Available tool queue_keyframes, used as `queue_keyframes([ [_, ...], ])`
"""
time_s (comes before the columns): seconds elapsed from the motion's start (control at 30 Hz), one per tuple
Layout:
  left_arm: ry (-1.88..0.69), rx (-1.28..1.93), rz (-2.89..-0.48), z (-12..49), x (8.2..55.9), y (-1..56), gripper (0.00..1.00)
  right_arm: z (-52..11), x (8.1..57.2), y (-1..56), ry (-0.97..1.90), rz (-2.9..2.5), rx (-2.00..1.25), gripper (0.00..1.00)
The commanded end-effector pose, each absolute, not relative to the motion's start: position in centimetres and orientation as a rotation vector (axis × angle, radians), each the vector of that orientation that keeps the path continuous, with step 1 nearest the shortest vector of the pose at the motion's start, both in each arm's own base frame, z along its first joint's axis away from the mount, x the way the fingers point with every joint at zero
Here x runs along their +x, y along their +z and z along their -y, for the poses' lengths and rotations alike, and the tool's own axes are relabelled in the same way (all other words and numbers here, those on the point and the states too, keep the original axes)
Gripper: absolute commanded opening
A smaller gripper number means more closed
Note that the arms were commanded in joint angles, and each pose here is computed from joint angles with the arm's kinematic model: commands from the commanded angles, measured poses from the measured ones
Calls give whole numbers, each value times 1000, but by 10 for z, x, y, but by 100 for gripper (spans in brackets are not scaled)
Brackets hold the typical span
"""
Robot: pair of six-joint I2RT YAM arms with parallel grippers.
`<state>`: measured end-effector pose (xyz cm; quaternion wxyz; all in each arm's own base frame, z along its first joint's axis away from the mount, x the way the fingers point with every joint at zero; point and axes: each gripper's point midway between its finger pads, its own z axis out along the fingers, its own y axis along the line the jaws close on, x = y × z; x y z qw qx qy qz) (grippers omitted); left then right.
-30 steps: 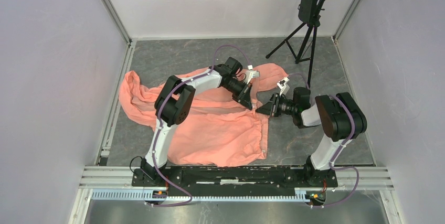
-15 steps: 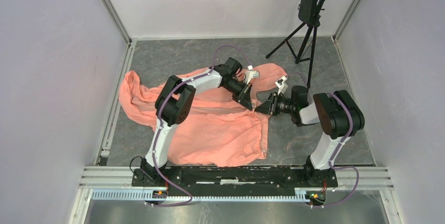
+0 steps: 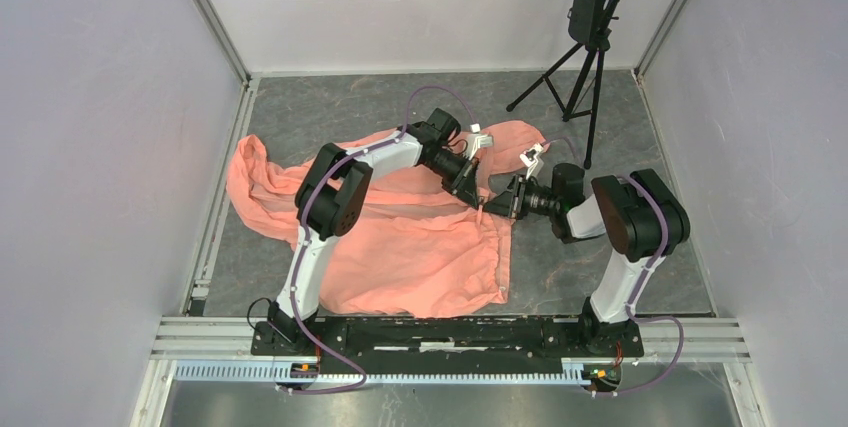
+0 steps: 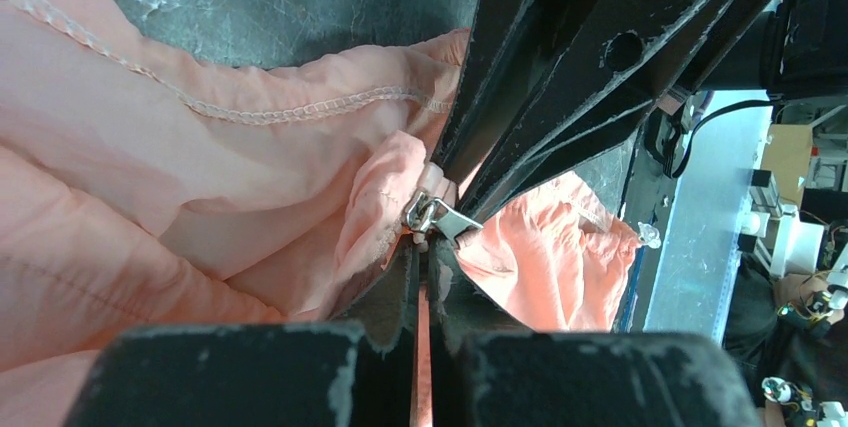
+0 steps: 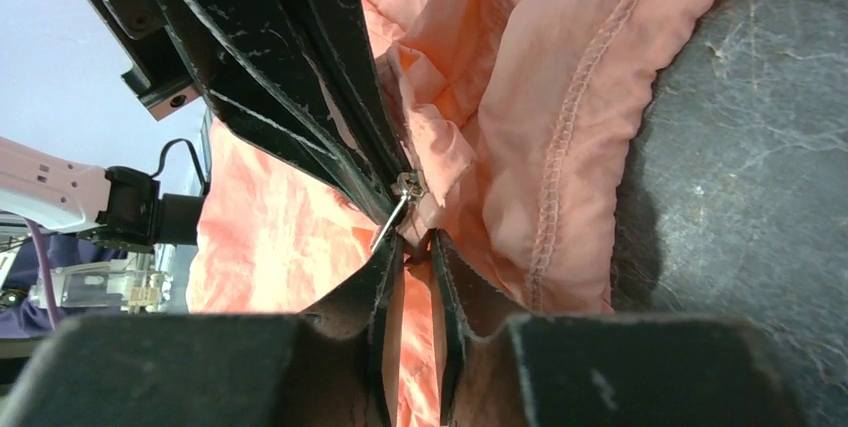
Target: Zip up the jacket
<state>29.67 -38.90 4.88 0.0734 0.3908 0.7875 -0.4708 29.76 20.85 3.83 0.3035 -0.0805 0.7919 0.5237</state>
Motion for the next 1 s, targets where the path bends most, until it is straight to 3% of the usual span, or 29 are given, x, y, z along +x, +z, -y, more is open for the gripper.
queue_keyframes([
  [0.0, -1432, 1196, -2278, 399, 305, 69, 5, -216, 302, 47, 1407, -2043, -255, 12],
  [0.07, -1393, 1172, -2304, 397, 308, 68, 12, -216, 302, 46, 1397, -2049, -251, 1],
  [0.23, -1274, 1017, -2388, 391, 321, 78, 43, -214, 304, 41, 1374, -2064, -239, 0],
  [0.37, -1175, 850, -2428, 379, 330, 94, 54, -214, 304, 40, 1368, -2065, -240, 0],
  [0.6, -1071, 493, -2452, 358, 327, 121, 57, -213, 302, 40, 1344, -2065, -250, 0],
  [0.7, -1161, 342, -2425, 374, 306, 121, 55, -214, 302, 40, 1348, -2062, -250, 0],
  [0.83, -963, 227, -2440, 381, 302, 101, 51, -214, 300, 42, 1359, -2055, -246, 0],
  [0.97, -939, 128, -2459, 391, 306, 87, 46, -214, 300, 42, 1360, -2056, -244, 0],
])
